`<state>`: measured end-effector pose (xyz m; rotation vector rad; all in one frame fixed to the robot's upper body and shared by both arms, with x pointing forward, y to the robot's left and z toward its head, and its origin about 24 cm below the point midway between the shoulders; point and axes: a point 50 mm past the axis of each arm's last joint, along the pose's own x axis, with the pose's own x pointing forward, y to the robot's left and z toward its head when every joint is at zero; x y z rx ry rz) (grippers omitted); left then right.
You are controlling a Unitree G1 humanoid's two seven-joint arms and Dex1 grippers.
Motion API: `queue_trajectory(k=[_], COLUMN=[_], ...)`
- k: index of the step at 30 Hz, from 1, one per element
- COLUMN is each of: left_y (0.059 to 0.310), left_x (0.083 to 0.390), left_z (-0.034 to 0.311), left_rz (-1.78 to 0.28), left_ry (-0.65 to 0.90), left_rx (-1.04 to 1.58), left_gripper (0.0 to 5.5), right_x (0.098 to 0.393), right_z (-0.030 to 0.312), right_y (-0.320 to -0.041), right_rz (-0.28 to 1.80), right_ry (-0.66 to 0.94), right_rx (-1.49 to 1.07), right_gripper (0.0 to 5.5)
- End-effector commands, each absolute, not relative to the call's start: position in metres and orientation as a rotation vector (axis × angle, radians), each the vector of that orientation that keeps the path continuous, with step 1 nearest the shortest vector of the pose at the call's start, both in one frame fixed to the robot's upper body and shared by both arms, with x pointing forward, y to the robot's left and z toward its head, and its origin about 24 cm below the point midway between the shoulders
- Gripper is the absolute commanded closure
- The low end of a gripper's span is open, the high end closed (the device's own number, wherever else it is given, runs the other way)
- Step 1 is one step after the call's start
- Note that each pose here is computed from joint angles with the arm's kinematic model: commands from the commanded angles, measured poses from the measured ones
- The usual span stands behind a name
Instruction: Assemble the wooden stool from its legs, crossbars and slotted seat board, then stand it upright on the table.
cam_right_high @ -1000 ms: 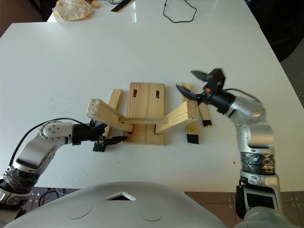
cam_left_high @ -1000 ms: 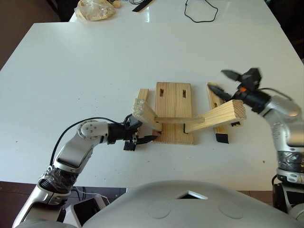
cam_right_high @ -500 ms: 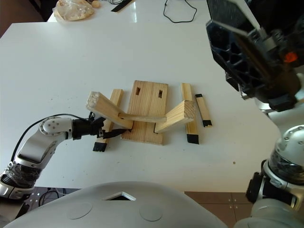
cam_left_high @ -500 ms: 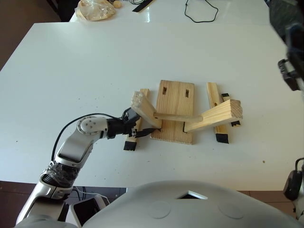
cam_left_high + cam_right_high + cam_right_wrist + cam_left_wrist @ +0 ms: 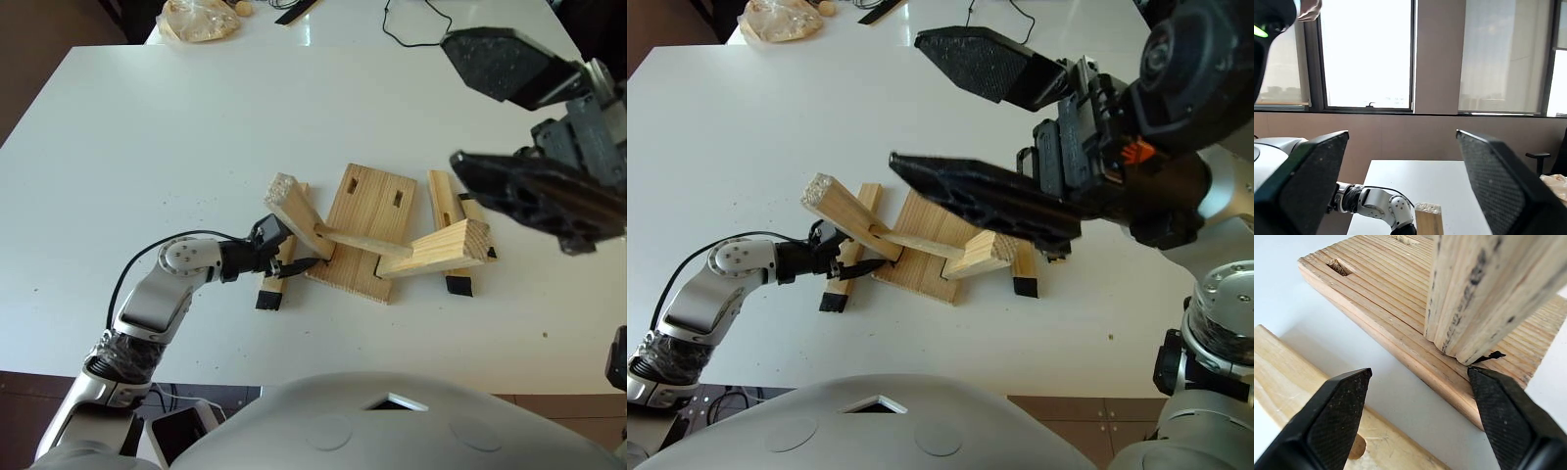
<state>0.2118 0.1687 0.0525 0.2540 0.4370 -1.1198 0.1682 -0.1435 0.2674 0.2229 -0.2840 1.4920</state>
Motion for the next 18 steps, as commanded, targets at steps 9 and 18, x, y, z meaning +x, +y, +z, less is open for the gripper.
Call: queue_trajectory(k=[9, 18], left_y=[0.171, 0.171], left_x=[0.212, 0.213], left_z=[0.048, 0.047], left_rz=[-1.115, -1.106], left_ry=[0.488, 0.488], left_rx=[0.283, 0.279], left_gripper=[1.86, 1.86], right_x=[0.181, 0.189], right_z=[0.167, 0.178], right_y=[-0.123, -0.123], right_rz=[1.356, 1.345], right_ry=[-0.024, -0.119], right_rx=[-0.087, -0.071], right_gripper=[1.44, 1.44])
